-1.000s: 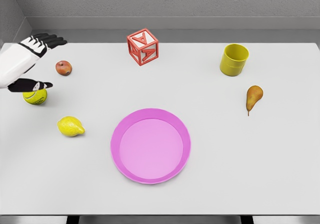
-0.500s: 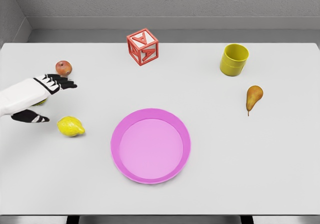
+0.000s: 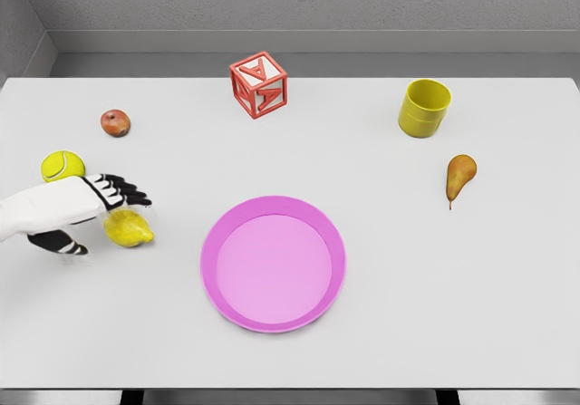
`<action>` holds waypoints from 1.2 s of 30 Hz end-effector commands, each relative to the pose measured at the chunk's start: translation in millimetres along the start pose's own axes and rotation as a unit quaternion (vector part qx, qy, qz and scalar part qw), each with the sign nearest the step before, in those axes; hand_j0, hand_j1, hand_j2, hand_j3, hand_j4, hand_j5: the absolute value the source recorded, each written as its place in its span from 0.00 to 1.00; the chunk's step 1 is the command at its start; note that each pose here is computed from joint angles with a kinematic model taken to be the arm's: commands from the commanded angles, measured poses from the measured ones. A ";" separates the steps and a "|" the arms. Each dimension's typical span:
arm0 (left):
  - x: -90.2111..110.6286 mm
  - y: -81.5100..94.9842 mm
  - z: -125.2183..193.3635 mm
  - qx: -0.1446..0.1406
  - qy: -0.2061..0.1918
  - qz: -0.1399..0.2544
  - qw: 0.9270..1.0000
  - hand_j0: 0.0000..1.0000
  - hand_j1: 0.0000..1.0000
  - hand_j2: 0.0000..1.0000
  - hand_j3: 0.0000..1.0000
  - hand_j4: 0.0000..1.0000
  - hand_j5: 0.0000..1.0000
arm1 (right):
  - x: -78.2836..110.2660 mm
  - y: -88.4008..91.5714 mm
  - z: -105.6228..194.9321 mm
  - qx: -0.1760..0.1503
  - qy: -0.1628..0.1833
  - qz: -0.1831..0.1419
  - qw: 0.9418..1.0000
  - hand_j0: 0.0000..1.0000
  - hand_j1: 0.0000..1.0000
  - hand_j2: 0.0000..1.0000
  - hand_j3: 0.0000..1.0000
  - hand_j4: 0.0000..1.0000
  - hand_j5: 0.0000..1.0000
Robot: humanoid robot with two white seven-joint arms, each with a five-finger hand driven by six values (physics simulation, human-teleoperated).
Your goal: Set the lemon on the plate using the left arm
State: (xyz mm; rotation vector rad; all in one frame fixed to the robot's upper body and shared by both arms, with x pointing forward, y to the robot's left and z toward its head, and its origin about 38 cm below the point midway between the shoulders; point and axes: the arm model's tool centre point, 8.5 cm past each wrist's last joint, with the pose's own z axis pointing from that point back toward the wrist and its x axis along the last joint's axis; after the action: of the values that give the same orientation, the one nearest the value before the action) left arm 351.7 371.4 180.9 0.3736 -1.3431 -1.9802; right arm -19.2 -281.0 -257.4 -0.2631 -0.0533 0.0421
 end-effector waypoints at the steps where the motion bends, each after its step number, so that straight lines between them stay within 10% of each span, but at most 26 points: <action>1: -1.1 0.9 1.5 -0.002 0.001 0.000 1.000 1.00 1.00 1.00 1.00 1.00 1.00 | 0.0 0.0 0.0 0.000 0.000 0.000 1.000 1.00 1.00 1.00 1.00 1.00 1.00; 14: 12.8 -9.4 -16.1 -0.025 -0.026 -0.005 0.999 0.83 0.83 0.83 0.83 0.83 0.83 | 0.0 0.0 0.0 0.000 0.000 0.000 1.000 1.00 1.00 1.00 1.00 1.00 1.00; 36: 11.0 -12.2 -21.5 -0.034 -0.017 -0.024 0.999 0.85 0.85 0.85 0.85 0.85 0.85 | 0.0 0.0 0.0 0.000 0.000 0.000 1.000 1.00 1.00 1.00 1.00 1.00 1.00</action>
State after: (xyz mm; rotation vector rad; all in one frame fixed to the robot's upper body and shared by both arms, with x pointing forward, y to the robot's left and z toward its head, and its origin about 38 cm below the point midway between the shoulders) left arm 351.6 353.2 163.3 0.3478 -1.2890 -2.0807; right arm -19.1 -281.0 -257.4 -0.2631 -0.0535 0.0421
